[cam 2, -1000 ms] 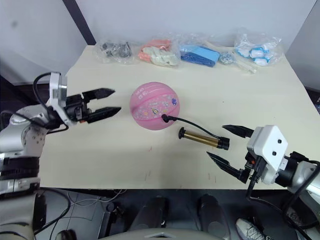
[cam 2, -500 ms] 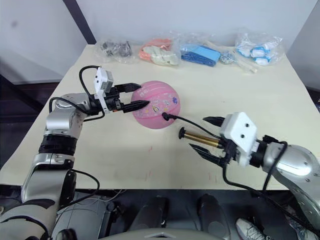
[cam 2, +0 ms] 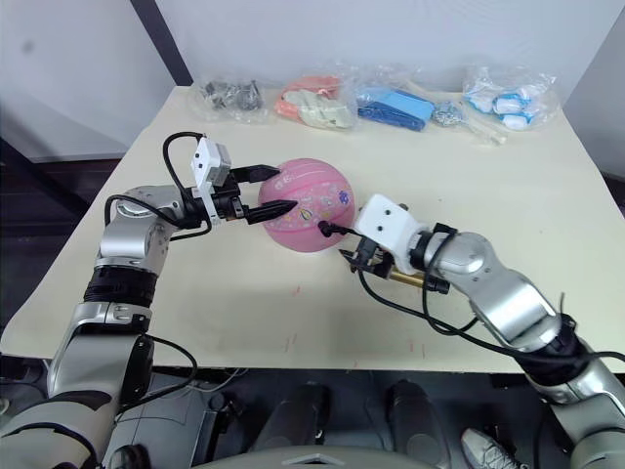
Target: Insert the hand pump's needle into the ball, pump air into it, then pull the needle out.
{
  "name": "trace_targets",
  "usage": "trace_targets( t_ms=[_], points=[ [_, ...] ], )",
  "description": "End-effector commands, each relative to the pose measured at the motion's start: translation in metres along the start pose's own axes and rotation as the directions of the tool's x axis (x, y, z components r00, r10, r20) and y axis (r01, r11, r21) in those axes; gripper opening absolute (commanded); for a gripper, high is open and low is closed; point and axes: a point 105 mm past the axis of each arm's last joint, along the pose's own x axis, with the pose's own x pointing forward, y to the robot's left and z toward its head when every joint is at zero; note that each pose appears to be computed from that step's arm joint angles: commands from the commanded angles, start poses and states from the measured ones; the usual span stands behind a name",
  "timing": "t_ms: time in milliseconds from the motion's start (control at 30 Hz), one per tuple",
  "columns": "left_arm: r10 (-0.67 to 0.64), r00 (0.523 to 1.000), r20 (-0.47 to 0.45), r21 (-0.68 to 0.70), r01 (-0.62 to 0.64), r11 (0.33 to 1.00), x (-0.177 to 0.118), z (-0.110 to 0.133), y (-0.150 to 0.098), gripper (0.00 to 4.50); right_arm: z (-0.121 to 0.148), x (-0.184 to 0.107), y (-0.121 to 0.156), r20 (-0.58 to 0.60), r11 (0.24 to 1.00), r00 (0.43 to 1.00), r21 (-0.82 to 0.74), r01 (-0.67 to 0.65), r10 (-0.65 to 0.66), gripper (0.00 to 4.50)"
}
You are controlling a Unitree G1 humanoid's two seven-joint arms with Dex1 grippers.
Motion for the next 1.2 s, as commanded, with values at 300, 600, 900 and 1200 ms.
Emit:
trace_targets(
  t_ms=[300,600,900,1200],
  points=[
    [0.023,0.998,-0.056,-0.025,-0.024,0.999,0.001,-0.012,-0.001,4.50,0.016,0.024,0.000,0.045,0.985,0.999,-0.174,0.014,-0.006,2.45],
    [0.028,0.998,-0.054,-0.025,-0.029,0.999,0.001,-0.012,-0.002,4.50,0.017,0.033,0.000,0.036,0.974,0.999,-0.224,0.007,0.001,2.17],
    [0.032,0.998,-0.053,-0.022,-0.033,0.999,0.000,-0.011,-0.001,4.50,0.023,0.038,0.002,0.059,0.969,0.998,-0.248,0.015,0.000,1.67],
    [0.036,0.998,-0.050,-0.022,-0.037,0.999,0.000,-0.011,-0.001,4.50,0.020,0.039,0.002,0.048,0.964,0.999,-0.266,0.013,0.000,1.67]
  ],
)
